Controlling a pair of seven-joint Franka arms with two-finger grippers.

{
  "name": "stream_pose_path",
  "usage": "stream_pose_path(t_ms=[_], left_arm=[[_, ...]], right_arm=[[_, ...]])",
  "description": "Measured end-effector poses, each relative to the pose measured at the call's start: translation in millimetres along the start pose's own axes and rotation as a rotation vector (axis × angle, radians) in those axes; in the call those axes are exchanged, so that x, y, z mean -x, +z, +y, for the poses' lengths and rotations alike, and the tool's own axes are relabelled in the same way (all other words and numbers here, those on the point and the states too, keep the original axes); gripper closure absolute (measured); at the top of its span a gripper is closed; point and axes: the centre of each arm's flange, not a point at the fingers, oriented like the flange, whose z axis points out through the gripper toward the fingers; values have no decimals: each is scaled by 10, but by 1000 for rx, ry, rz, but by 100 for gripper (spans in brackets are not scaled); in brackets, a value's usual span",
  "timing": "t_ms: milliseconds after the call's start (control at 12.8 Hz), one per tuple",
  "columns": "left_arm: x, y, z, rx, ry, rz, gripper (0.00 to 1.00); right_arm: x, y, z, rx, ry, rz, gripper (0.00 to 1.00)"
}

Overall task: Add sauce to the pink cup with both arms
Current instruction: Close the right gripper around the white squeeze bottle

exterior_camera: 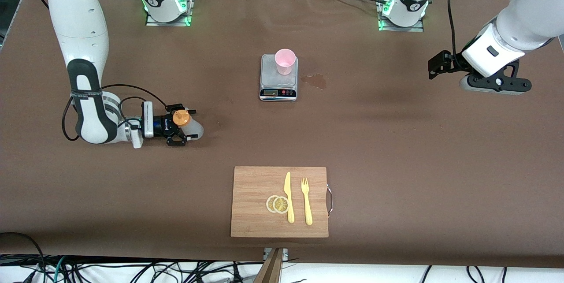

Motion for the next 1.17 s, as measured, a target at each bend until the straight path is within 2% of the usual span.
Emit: stream_pose_path(t_ms=[701,857,935,1169], left_arm=[[1,1,0,0,0,-1,0],[1,1,0,0,0,-1,0],[1,1,0,0,0,-1,0],[1,1,0,0,0,-1,0]], right_arm=[[-100,64,-87,-63,-77,143,1],[-21,31,-130,-61,-69,161,4],[10,21,-140,-55,-66,167,13],[112,49,-150,-39,-54,179,17]])
